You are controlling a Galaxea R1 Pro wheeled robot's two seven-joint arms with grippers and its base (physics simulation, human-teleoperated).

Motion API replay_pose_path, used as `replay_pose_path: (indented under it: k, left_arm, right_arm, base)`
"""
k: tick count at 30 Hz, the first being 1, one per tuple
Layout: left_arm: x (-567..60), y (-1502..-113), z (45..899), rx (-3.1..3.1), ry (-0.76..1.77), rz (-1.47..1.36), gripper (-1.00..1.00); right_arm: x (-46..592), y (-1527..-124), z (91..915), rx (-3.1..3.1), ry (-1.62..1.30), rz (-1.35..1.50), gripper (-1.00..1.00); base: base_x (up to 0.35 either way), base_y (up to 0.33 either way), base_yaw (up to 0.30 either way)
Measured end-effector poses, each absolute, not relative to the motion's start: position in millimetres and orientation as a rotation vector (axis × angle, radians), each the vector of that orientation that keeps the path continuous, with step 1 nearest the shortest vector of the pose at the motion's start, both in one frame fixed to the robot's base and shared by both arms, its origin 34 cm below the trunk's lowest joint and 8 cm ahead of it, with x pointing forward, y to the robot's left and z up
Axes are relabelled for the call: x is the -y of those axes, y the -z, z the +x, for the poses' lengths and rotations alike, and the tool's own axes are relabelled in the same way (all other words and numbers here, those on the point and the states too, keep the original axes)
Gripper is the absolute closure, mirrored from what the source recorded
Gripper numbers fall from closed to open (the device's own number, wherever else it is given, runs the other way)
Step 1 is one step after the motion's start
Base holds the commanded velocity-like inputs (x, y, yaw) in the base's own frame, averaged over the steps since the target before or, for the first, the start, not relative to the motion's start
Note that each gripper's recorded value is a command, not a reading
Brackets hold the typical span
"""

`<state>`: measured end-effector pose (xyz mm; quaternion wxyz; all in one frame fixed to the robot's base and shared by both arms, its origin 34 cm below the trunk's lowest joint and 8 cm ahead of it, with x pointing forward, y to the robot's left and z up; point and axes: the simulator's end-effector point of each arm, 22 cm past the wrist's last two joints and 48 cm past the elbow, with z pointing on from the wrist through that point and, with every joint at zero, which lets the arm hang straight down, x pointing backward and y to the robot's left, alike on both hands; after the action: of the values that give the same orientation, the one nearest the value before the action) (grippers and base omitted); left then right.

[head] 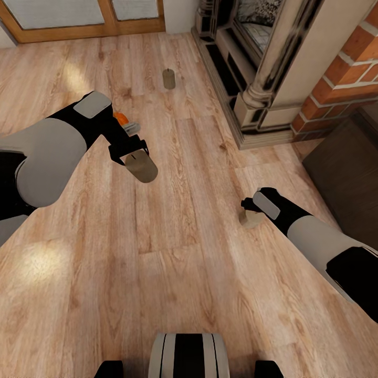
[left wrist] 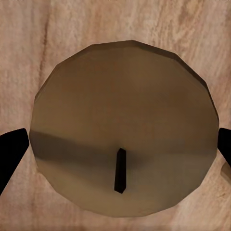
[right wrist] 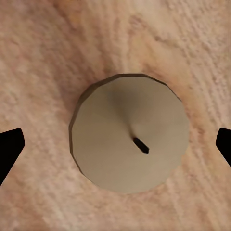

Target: Place each of the two pumpkins and all three candles from the living room inside a cabinet in the living room (use any cabinet), then make sure every cabinet is closed, and position the cauldron so it is next to a table in the living room.

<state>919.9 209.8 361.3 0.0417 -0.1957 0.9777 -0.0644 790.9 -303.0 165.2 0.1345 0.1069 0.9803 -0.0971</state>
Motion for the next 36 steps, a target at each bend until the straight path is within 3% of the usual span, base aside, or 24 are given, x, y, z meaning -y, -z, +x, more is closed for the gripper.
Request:
replay_pose_path:
  k: [36]
  left_arm:
    - [-211,-331,913,-3.03,0.18,-0.61,1.0]
  right_arm:
    - [322,-147,796,-2.767,0.318,0.372,-1.0]
  base:
    - [0.0,0.0,0.0]
